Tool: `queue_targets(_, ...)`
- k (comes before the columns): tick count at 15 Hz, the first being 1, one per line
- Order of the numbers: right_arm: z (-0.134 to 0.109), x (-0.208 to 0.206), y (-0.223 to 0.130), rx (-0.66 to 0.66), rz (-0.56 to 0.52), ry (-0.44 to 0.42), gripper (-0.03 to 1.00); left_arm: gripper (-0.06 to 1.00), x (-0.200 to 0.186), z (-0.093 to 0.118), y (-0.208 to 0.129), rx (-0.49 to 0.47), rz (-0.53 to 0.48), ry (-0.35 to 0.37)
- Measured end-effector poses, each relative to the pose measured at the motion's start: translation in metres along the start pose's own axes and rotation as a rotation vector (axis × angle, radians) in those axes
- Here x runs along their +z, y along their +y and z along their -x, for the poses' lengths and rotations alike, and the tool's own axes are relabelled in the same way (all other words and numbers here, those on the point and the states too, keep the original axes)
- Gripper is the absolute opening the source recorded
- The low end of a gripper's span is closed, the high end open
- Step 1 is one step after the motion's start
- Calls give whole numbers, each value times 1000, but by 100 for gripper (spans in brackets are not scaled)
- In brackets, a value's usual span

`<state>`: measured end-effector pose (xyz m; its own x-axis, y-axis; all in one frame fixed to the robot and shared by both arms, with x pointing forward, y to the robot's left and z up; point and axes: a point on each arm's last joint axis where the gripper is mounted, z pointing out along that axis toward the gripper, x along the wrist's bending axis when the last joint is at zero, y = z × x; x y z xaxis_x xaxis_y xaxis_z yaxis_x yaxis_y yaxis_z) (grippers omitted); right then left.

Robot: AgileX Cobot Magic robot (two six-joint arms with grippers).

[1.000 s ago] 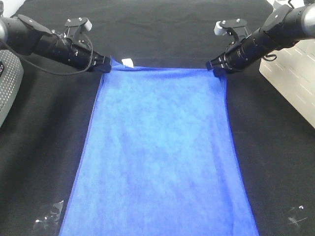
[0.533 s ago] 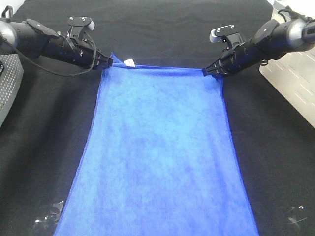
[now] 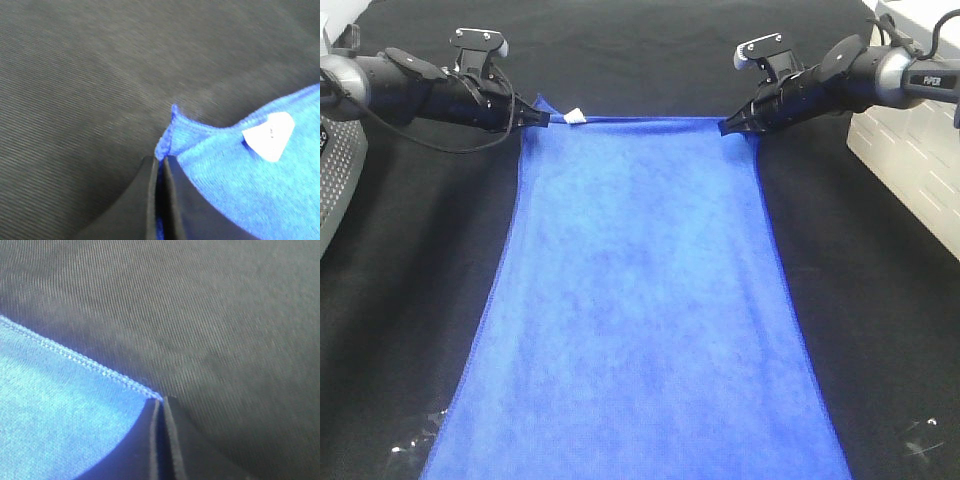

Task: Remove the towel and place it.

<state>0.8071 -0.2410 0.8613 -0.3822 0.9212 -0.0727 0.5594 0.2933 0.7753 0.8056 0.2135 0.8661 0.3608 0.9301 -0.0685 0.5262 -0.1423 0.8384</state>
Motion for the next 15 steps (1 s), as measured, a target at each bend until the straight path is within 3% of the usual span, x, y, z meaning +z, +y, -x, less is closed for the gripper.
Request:
queue_targets(8, 6, 3, 4, -49, 69, -96, 1, 0, 23, 4, -2, 8, 64, 34)
queue_targets(15, 6, 18, -16, -48, 48, -116, 1, 0, 34, 15, -13, 12, 67, 66)
